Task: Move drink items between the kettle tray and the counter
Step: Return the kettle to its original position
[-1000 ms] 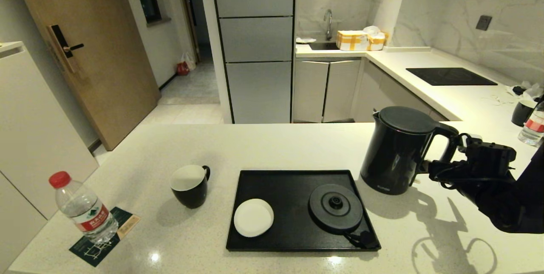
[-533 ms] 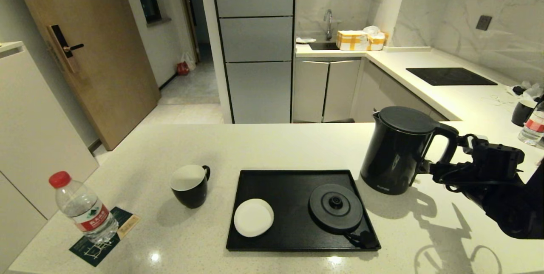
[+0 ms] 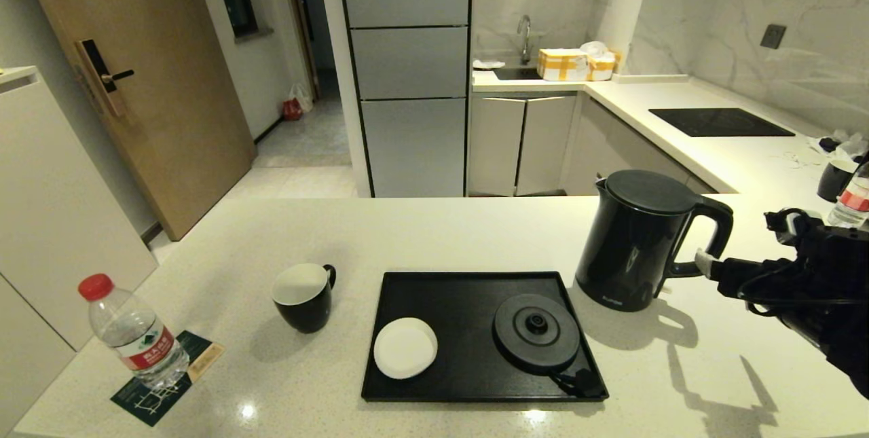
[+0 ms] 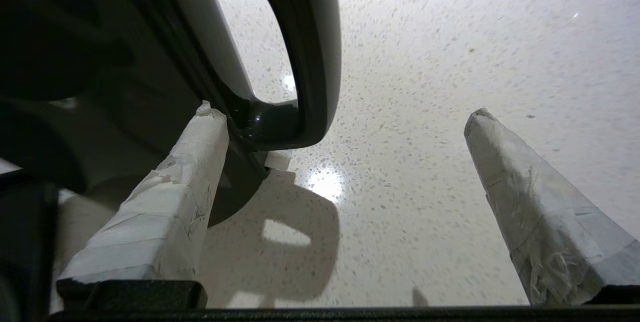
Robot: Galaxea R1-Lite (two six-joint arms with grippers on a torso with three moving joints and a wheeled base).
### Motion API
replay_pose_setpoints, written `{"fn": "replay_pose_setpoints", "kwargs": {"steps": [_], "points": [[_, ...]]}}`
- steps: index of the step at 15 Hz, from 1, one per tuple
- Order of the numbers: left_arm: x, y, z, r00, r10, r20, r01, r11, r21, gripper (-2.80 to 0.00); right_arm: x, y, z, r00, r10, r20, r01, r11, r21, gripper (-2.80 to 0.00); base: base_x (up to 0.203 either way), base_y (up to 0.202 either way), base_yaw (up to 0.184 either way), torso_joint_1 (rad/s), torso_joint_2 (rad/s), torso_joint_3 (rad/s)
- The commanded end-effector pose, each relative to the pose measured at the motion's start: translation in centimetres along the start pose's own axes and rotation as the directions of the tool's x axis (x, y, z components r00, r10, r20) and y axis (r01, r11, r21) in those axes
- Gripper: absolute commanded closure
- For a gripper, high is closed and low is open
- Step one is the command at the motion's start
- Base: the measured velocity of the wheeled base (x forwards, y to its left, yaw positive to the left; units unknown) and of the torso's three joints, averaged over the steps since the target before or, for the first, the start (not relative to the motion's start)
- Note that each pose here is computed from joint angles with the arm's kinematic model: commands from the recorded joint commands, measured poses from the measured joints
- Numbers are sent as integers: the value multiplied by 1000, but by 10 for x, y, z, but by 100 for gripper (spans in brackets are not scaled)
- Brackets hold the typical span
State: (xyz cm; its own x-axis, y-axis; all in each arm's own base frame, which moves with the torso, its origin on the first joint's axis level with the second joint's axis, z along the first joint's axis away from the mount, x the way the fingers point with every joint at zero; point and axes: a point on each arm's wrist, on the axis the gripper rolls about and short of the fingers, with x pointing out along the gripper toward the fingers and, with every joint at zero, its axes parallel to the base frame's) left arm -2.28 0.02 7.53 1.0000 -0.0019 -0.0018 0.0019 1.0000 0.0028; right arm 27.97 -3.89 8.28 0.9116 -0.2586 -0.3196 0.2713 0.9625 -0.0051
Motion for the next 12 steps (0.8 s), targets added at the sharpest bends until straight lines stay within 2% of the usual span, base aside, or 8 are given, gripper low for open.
{"fn": "replay_pose_setpoints", "kwargs": {"steps": [1,2,5,8,10,12], "points": [[0,0,0,1000,0,2,0,1000,0,0,-41,-3,30,995,14,101,-15,1000,11,-280,0,0,0,0,0,0],[0,0,0,1000,0,2,0,1000,0,0,-60,-4,40,992,23,121,-25,1000,11,0,0,0,0,0,0,0],[0,0,0,1000,0,2,0,1000,0,0,-125,-9,63,988,59,146,-60,998,3,0,0,0,0,0,0,0],[0,0,0,1000,0,2,0,1000,0,0,-207,-20,78,979,107,171,-107,994,-4,0,0,0,0,0,0,0],[0,0,0,1000,2,2,-2,1000,0,0,-272,-31,81,973,149,177,-149,989,-12,0,0,0,0,0,0,0],[0,0,0,1000,0,2,0,1000,0,0,-332,-42,73,959,177,221,-178,984,-17,0,0,0,0,0,0,0]]}}
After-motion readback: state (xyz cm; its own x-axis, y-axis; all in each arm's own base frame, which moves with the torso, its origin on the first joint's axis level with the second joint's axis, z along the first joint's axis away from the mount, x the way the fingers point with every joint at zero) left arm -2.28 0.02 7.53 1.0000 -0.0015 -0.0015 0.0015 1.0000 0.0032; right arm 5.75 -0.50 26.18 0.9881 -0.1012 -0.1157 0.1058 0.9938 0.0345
